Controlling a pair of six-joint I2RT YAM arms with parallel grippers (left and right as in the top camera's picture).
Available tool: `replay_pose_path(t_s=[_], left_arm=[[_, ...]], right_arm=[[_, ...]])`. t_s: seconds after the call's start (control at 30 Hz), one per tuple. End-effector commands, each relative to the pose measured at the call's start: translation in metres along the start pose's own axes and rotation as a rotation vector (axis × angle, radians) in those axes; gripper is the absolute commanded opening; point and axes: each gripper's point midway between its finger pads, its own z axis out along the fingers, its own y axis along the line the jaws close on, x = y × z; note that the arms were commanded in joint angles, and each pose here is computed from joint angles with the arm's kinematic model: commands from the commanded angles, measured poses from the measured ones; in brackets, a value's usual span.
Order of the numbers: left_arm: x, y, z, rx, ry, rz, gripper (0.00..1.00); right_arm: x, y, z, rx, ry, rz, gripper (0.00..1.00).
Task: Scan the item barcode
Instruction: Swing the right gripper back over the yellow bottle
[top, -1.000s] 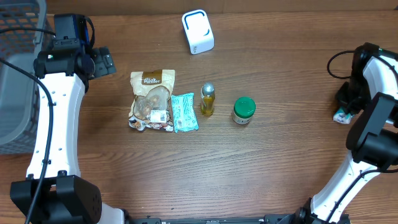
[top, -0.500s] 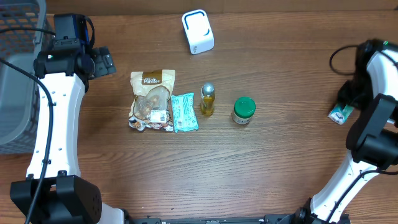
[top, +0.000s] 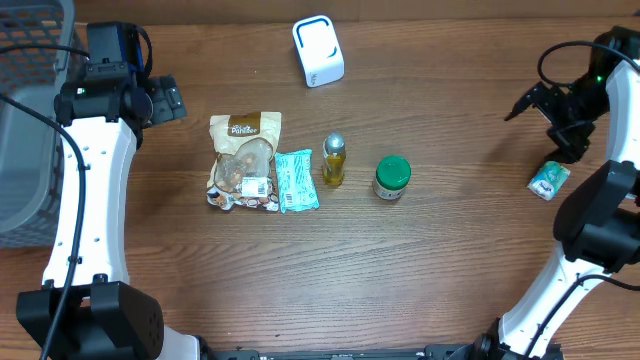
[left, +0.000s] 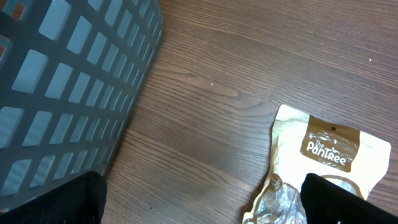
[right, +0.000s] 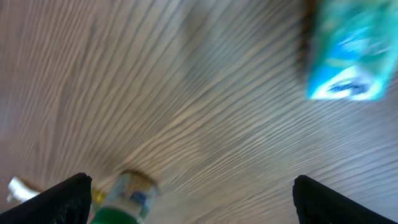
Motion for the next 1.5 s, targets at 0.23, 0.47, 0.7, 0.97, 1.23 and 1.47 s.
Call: replay_pose_path(t_s=[0.23,0.47,0.7,0.97,1.23,1.47], left_arm=[[0.000,-0.001,0.000,-0.007,-0.001,0.026,0.99],[0.000,-0.001,0.000,-0.007,-0.001,0.026,1.00],[0.000,-0.001,0.000,-0.007,-0.001,0.026,1.00],[0.000,-0.001,0.000,-0.007,-0.001,0.025,1.00],[0.000,-0.001,0.000,-0.007,-0.001,0.025,0.99],[0.000,-0.001,0.000,-0.007,-0.001,0.025,1.00]], right_arm=[[0.047,0.061,0.004,-0.042,0.050,-0.162,1.00],[0.088,0.094,0.019,-0.008,0.094,-0.285,1.00],[0.118,0.124,0.032,0.002,0.096,-0.477,1.00],[0.121,0.150,0.038,-0.041,0.038,-0.550,1.00],[0.117,0.159,0.039,-0.064,0.008,-0.567,1.00],[0.135,0.173,0.044,-0.072,0.014,-0.697,1.00]])
